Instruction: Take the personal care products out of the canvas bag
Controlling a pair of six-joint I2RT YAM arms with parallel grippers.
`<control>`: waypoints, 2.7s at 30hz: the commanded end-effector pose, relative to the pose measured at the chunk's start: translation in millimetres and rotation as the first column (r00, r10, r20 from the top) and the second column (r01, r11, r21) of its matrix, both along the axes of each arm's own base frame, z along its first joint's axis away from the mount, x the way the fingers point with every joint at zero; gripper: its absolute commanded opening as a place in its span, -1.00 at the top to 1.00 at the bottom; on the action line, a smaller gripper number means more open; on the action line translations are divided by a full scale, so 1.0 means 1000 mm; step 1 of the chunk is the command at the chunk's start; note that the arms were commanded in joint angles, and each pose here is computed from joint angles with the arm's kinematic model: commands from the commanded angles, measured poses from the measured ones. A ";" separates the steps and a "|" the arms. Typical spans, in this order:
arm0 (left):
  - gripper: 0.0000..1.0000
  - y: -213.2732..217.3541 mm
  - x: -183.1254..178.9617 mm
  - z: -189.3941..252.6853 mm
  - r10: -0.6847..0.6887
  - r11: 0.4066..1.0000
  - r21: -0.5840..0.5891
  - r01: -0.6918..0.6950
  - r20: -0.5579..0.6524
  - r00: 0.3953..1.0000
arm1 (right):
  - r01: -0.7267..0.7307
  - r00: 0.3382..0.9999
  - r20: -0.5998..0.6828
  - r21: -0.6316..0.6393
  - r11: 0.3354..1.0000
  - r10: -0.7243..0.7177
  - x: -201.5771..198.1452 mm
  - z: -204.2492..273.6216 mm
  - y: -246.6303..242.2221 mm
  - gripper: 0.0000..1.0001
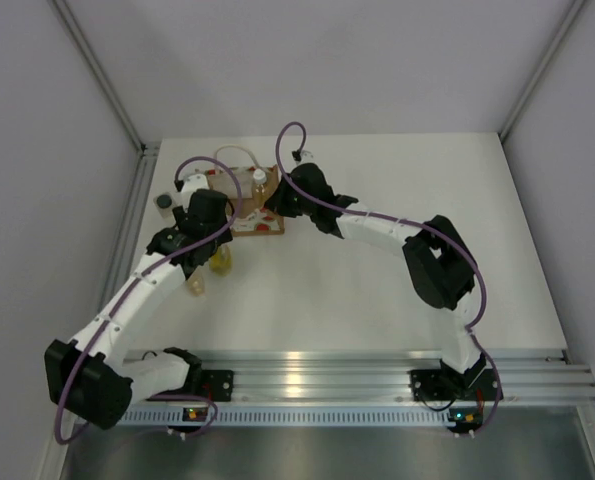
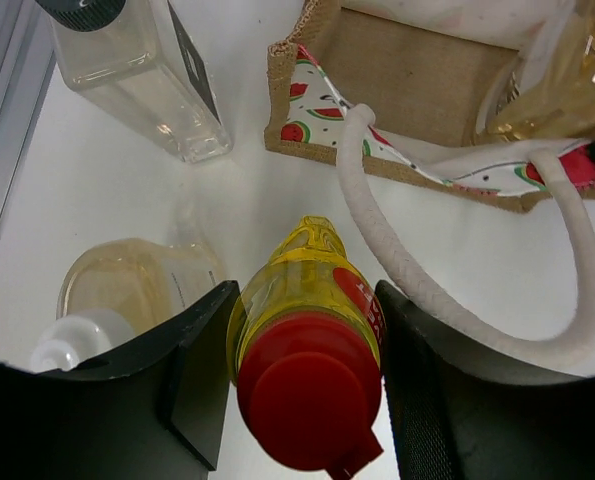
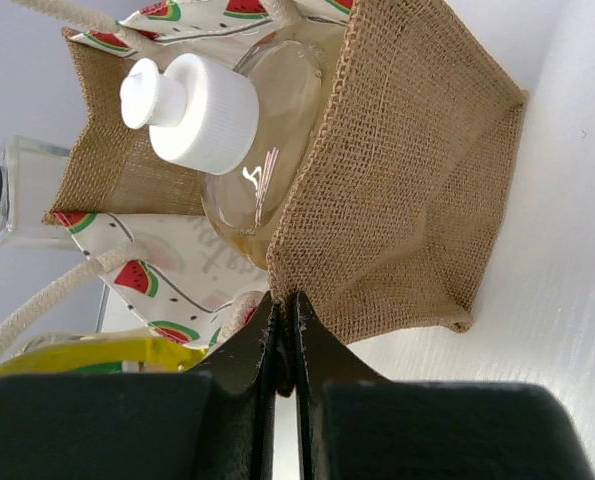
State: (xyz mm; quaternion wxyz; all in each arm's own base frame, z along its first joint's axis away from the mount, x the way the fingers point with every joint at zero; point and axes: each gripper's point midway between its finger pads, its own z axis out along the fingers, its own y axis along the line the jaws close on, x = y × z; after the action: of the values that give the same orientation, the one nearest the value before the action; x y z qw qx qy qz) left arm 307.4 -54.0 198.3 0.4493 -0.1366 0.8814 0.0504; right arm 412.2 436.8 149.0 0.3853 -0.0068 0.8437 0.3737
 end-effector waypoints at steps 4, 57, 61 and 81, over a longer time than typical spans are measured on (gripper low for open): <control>1.00 0.001 0.048 0.025 0.170 0.985 -0.073 -0.158 0.206 0.964 | -0.013 0.998 -0.067 -0.034 0.999 0.010 -0.004 -0.021 -0.001 1.00; -0.93 -0.020 0.037 0.155 -0.045 0.978 -0.169 0.124 0.407 0.912 | 0.002 0.995 -0.102 -0.021 1.000 -0.004 -0.005 -0.034 -0.006 1.00; -0.88 -0.055 0.065 0.170 -0.178 0.951 -0.166 0.259 0.389 0.904 | 0.009 0.995 -0.104 -0.002 1.000 -0.009 -0.006 -0.032 -0.006 1.00; -0.73 -0.098 0.144 0.034 -0.346 0.934 -0.090 0.346 0.026 0.938 | 0.071 0.990 -0.119 0.016 0.997 -0.069 -0.009 -0.035 -0.025 1.00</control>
State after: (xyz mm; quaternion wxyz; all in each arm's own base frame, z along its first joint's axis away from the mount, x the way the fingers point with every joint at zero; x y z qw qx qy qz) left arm 439.9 -155.0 222.8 0.4315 -0.0033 0.8980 -0.0853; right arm 410.4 432.6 144.8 0.3759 0.0339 0.8330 0.4046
